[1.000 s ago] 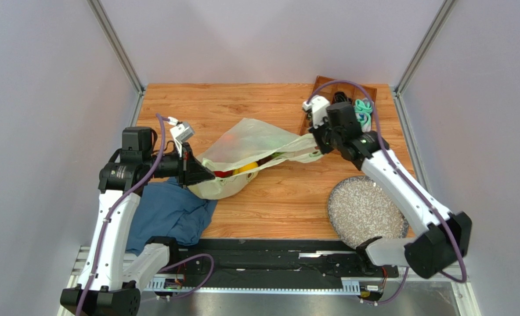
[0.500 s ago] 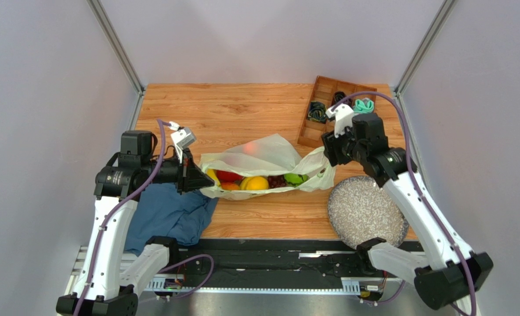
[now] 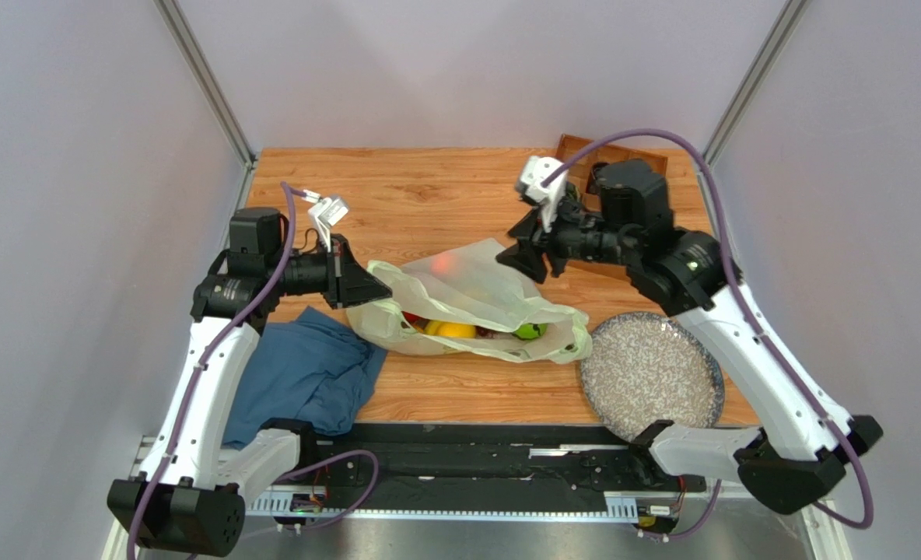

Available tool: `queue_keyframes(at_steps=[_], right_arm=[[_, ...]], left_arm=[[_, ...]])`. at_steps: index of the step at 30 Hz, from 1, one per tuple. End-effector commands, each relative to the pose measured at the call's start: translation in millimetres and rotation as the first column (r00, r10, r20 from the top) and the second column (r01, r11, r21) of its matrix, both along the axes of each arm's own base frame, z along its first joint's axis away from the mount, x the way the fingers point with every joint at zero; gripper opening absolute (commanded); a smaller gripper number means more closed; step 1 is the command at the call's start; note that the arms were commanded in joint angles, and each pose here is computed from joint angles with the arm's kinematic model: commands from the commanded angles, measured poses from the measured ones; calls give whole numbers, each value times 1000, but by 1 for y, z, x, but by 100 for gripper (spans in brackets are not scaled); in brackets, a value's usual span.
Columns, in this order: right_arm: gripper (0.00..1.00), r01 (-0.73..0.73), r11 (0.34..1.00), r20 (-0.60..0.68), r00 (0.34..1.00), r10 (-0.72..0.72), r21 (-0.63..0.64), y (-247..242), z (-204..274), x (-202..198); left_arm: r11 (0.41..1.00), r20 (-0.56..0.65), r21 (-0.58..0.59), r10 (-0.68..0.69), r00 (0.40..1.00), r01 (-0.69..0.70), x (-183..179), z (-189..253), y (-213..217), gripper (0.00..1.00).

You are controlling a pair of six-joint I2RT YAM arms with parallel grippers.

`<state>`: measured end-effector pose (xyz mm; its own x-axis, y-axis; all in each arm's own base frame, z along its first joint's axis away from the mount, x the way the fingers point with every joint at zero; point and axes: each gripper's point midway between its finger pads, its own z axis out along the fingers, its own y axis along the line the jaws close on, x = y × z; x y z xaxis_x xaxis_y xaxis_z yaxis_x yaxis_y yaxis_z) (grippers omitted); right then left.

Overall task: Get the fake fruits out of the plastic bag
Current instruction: Move the plastic bag to the center of the board.

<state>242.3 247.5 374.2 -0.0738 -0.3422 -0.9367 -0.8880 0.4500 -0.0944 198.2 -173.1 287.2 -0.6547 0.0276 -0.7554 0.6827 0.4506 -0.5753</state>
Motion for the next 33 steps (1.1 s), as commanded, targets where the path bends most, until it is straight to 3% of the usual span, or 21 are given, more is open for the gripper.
queue_keyframes(at_steps=[1, 8, 17, 28, 33], right_arm=[[37, -265, 962, -122, 959, 256, -65, 60, -55, -21], [22, -351, 929, -230, 920, 318, -118, 83, -106, -21], [20, -517, 827, -342, 835, 431, -220, 66, -143, -47], [17, -573, 758, -364, 809, 462, -313, 54, -172, -53], [16, -647, 668, -388, 760, 522, -368, 41, -179, -60]], left_arm=[[999, -36, -47, 24, 999, -26, 11, 3, -5, 0], [998, -20, -44, 36, 999, -37, 13, 7, -4, 0], [994, -82, -27, 103, 991, -106, 27, -5, -1, 0], [992, -114, -39, 112, 987, -117, 48, -2, -5, 0], [991, -111, -49, 122, 986, -128, 53, 2, -5, 0]])
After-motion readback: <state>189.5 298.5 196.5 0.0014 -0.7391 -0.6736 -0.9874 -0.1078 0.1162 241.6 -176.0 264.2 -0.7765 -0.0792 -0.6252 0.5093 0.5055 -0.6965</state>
